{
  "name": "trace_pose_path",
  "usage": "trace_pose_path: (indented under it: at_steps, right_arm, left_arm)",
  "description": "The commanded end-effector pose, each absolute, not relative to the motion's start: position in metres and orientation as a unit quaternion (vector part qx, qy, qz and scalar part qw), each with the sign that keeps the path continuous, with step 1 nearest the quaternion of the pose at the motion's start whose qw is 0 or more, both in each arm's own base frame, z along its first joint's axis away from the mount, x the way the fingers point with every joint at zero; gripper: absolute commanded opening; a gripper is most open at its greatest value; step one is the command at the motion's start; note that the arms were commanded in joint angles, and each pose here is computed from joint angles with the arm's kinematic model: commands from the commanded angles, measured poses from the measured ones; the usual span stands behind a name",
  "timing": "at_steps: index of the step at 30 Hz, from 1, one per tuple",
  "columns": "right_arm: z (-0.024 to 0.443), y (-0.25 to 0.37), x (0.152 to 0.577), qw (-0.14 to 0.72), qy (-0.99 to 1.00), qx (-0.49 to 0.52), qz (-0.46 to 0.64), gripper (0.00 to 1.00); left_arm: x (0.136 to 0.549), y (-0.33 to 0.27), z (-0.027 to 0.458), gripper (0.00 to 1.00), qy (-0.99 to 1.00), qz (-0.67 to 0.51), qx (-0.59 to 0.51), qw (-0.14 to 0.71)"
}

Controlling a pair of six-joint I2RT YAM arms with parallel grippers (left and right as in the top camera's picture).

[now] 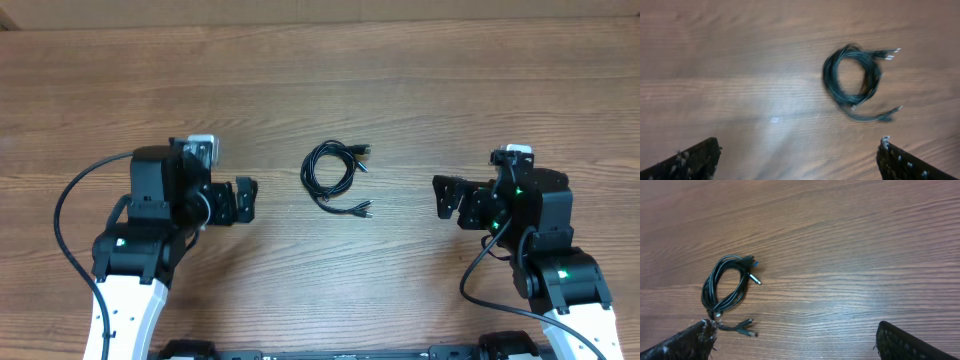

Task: Untangle cables
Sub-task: 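Reach the left gripper forward and grasp the black cable coil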

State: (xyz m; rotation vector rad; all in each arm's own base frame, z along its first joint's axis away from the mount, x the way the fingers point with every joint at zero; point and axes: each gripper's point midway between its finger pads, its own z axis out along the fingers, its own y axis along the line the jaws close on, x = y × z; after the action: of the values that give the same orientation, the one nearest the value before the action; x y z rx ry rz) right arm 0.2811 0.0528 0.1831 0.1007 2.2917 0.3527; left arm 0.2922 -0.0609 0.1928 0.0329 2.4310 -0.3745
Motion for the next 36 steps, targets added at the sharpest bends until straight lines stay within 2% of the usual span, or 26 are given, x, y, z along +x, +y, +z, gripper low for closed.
trace_pose_path:
  at_steps: [1, 5, 12, 16, 18, 25, 26, 32, 36]
  right_arm:
    - [0.201, 0.058, 0.287, 0.420, 0.894, 0.030, 0.153, 1.00]
    - [0.206, 0.059, 0.290, 0.431, 0.888, 0.029, 0.155, 1.00]
    - [0.207, 0.058, 0.291, 0.433, 0.888, 0.030, 0.154, 1.00]
    - [0.207, 0.058, 0.291, 0.433, 0.888, 0.030, 0.154, 1.00]
    - [0.207, 0.058, 0.291, 0.433, 0.888, 0.030, 0.154, 1.00]
    - [0.207, 0.058, 0.291, 0.433, 0.888, 0.030, 0.154, 1.00]
    - [0.207, 0.058, 0.291, 0.433, 0.888, 0.030, 0.154, 1.00]
    - [0.205, 0.058, 0.290, 0.430, 0.889, 0.030, 0.154, 1.00]
    - [0.205, 0.058, 0.290, 0.429, 0.890, 0.030, 0.154, 1.00]
  left_arm:
    - [0.311, -0.078, 0.215, 1.00, 0.910, -0.189, 0.024, 0.368]
    - [0.338, -0.084, 0.214, 0.98, 0.899, -0.191, 0.032, 0.392]
    - [0.362, -0.112, 0.166, 0.95, 0.920, -0.178, 0.033, 0.347]
    - [0.369, -0.129, 0.134, 0.82, 0.932, -0.193, 0.015, 0.306]
    - [0.370, -0.138, 0.119, 0.79, 0.937, -0.199, 0.007, 0.288]
    - [0.374, -0.178, 0.083, 0.78, 0.941, -0.220, -0.008, 0.256]
    - [0.376, -0.182, 0.079, 0.75, 0.942, -0.215, -0.004, 0.259]
    - [0.382, -0.179, 0.055, 0.76, 0.950, -0.140, -0.039, 0.275]
    - [0.380, -0.187, 0.049, 0.77, 0.951, -0.133, -0.035, 0.277]
